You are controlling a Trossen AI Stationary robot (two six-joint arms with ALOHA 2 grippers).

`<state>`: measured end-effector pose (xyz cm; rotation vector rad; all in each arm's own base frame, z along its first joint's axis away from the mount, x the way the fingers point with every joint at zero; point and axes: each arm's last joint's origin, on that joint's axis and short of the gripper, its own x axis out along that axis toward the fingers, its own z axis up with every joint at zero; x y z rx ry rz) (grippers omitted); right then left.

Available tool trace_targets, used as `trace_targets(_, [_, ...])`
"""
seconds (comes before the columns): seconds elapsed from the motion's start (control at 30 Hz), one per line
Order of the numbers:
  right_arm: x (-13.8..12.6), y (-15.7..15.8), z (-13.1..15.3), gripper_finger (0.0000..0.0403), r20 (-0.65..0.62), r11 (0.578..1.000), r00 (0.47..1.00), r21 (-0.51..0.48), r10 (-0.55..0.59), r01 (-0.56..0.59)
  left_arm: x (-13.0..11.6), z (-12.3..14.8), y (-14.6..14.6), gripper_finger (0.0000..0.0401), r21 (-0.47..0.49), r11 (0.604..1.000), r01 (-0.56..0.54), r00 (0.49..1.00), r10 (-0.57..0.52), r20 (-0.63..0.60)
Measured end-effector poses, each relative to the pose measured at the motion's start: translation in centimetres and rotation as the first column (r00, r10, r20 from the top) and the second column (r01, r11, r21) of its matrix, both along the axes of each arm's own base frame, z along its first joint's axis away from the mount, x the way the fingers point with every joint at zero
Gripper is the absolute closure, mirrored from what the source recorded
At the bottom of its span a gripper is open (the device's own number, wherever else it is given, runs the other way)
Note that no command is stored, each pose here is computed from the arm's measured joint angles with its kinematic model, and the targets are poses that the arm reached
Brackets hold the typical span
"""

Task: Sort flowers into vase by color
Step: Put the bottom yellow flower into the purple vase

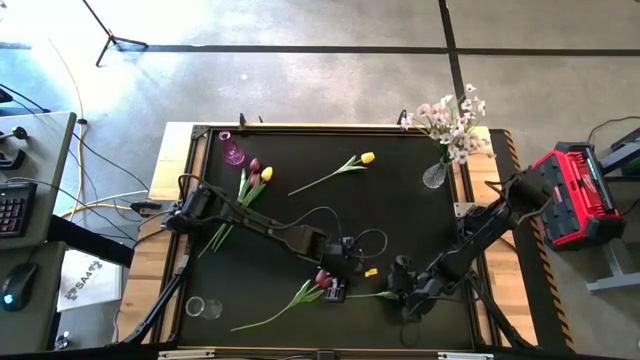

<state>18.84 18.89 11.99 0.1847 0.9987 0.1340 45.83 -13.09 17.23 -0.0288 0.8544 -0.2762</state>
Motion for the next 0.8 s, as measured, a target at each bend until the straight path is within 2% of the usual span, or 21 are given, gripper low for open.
trace_targets(0.13, [-0.2,-0.3,1.1,0.0393,0.027,1.0,0.999,-0.004,0.025,-0.025,0.1,0.0,0.3,0.0244,-0.003,1.0,-0.006,1.0,0.006,0.007])
trace_targets(0.27, [0.0,-1.4,2.2,0.0386,0.059,0.998,0.997,-0.015,-0.054,0.055,0.3,0.1,0.9,0.0244,-0.004,1.0,-0.018,1.0,0.018,0.01])
trace_targets(0.4, [0.6,-2.7,3.1,0.0393,0.068,0.989,0.987,0.017,-0.149,0.148,0.6,0.2,1.4,0.0244,0.002,1.0,-0.029,0.999,0.029,0.027])
trace_targets(0.6, [2.0,-4.7,3.4,0.0397,0.036,0.953,0.955,0.086,-0.294,0.29,0.6,0.2,1.7,0.0245,0.116,0.992,-0.039,0.997,0.032,0.063])
trace_targets(0.8, [3.2,-6.5,3.4,0.04,-0.017,0.929,0.938,0.135,-0.346,0.345,0.6,0.1,1.8,0.0245,0.176,0.984,-0.014,0.998,0.002,0.069])
